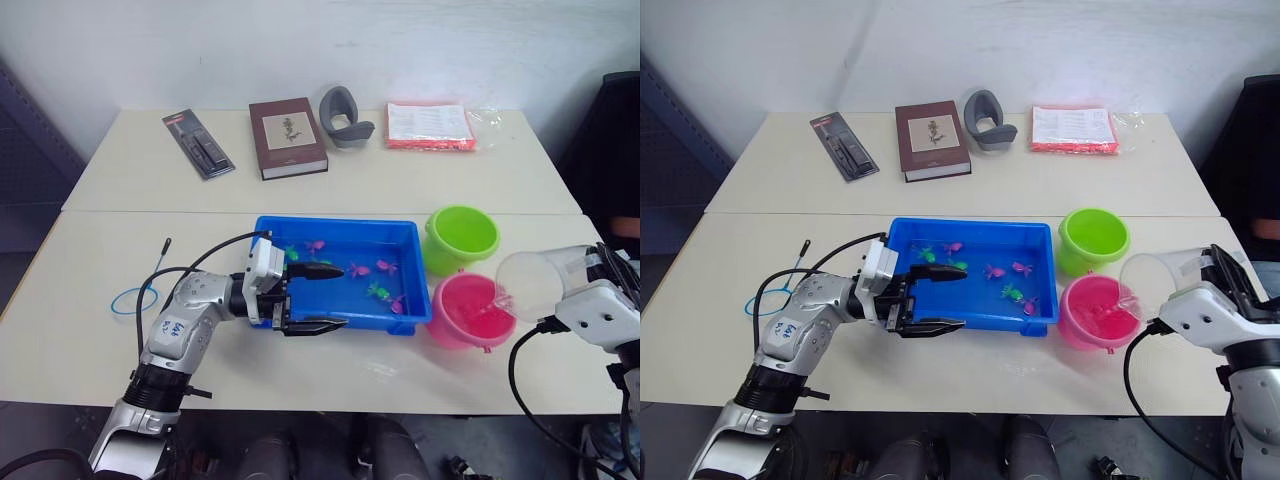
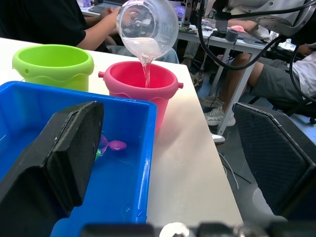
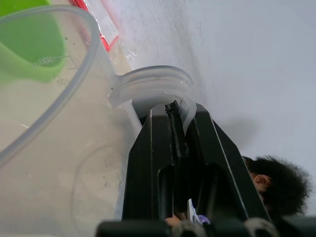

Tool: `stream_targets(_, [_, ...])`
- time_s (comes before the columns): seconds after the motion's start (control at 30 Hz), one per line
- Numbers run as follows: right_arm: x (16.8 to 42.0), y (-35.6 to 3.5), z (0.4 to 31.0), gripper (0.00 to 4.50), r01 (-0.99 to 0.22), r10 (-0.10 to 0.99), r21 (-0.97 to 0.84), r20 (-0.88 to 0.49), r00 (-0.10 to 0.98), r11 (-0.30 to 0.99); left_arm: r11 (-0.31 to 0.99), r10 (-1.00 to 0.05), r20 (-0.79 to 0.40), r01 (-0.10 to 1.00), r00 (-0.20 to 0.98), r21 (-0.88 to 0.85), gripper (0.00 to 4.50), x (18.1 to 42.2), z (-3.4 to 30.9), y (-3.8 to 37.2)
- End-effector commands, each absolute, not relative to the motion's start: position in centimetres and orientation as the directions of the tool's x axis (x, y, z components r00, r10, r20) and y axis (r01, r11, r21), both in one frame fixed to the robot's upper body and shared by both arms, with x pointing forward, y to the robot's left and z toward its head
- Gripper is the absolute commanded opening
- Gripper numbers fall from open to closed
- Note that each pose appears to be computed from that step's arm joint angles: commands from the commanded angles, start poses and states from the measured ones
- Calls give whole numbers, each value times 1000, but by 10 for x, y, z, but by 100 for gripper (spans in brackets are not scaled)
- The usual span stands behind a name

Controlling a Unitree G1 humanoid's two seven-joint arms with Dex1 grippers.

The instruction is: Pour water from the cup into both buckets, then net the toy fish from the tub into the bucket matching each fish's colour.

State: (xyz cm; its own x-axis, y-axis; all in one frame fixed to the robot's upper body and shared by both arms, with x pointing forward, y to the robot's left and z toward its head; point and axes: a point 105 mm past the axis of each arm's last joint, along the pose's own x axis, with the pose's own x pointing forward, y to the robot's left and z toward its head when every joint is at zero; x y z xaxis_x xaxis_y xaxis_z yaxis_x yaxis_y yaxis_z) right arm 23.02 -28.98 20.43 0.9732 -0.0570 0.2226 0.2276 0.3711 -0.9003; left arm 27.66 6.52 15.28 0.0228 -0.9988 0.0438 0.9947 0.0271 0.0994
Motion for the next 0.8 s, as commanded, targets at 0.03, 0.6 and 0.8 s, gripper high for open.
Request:
stream_targets(0.03, [229, -291, 209, 2, 244, -68, -828, 244, 968, 505, 49, -997, 62, 989, 41, 136, 450, 276, 159, 70])
stream_targets(0.6, [280, -317, 244, 2, 273, -270, -374, 62, 961, 886, 218, -973, 118, 958, 198, 187, 450, 297, 175, 81])
stream_targets(0.8, [302, -320, 257, 2, 277, -282, -589, 87, 956, 759, 277, -957, 150, 938, 249, 210, 450, 302, 179, 83])
